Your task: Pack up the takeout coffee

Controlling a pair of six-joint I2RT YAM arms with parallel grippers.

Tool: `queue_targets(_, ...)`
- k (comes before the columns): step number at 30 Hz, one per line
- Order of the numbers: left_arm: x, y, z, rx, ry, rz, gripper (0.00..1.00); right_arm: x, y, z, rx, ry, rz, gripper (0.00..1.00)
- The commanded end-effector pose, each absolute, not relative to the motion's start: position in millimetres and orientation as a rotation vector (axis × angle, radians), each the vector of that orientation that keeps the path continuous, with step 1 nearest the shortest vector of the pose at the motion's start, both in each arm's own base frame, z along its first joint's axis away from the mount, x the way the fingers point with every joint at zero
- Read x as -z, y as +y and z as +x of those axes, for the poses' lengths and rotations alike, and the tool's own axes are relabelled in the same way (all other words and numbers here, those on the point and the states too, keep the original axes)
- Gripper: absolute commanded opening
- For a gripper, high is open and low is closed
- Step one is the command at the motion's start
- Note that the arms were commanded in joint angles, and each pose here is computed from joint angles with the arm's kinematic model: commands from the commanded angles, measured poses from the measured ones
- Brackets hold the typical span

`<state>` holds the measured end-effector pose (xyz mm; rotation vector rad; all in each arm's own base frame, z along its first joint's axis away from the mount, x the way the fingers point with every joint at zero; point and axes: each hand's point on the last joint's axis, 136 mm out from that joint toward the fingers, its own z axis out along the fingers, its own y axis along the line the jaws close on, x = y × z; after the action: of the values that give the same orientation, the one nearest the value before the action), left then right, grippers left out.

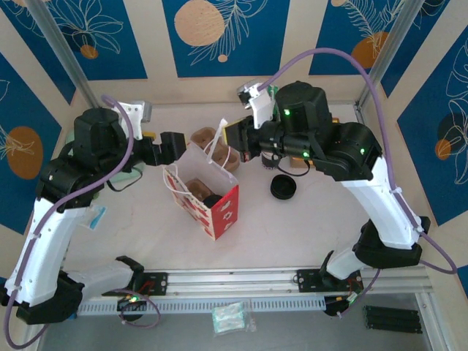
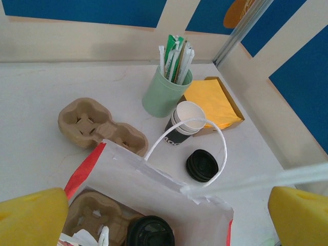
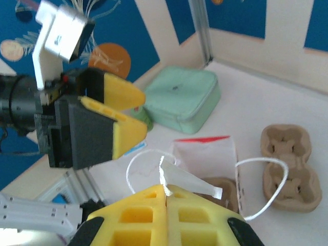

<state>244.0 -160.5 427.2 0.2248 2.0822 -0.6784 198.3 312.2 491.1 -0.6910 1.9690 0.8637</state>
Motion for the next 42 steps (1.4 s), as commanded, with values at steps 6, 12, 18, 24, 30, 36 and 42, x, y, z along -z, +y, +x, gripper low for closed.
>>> queue_targets(6, -417.3, -158.4, 240.3, 0.668, 2.104, 0.217, 1.0, -448.4, 333.7, 179.0, -0.857, 2.147, -0.813, 0.0)
queue_targets(12, -406.4, -155.3, 240.3, 0.641, 2.122, 0.216, 0.99, -417.3, 346.9, 175.5, -0.826, 2.277, -0.893, 0.0)
queue_targets(18, -392.9, -152.1, 240.4, 0.616, 2.143, 0.209, 0.99, -385.6, 360.4, 176.6, -0.784, 2.384, -0.961, 0.0)
queue_targets(24, -386.7, -149.9, 239.4, 0.603, 2.144, 0.207, 0.99, -354.6, 370.1, 183.2, -0.724, 2.462, -0.996, 0.0)
queue_targets(30, -385.2, -147.7, 238.8, 0.595, 2.136, 0.204, 1.0, -329.6, 379.4, 189.8, -0.684, 2.522, -1.021, 0.0)
queue_targets(36, -384.5, -147.4, 239.8, 0.597, 2.132, 0.194, 0.99, -305.1, 391.5, 199.9, -0.647, 2.566, -1.03, 0.0)
queue_targets(42, -387.9, -148.4, 241.5, 0.61, 2.118, 0.181, 0.99, -290.6, 402.8, 208.4, -0.648, 2.587, -1.017, 0.06)
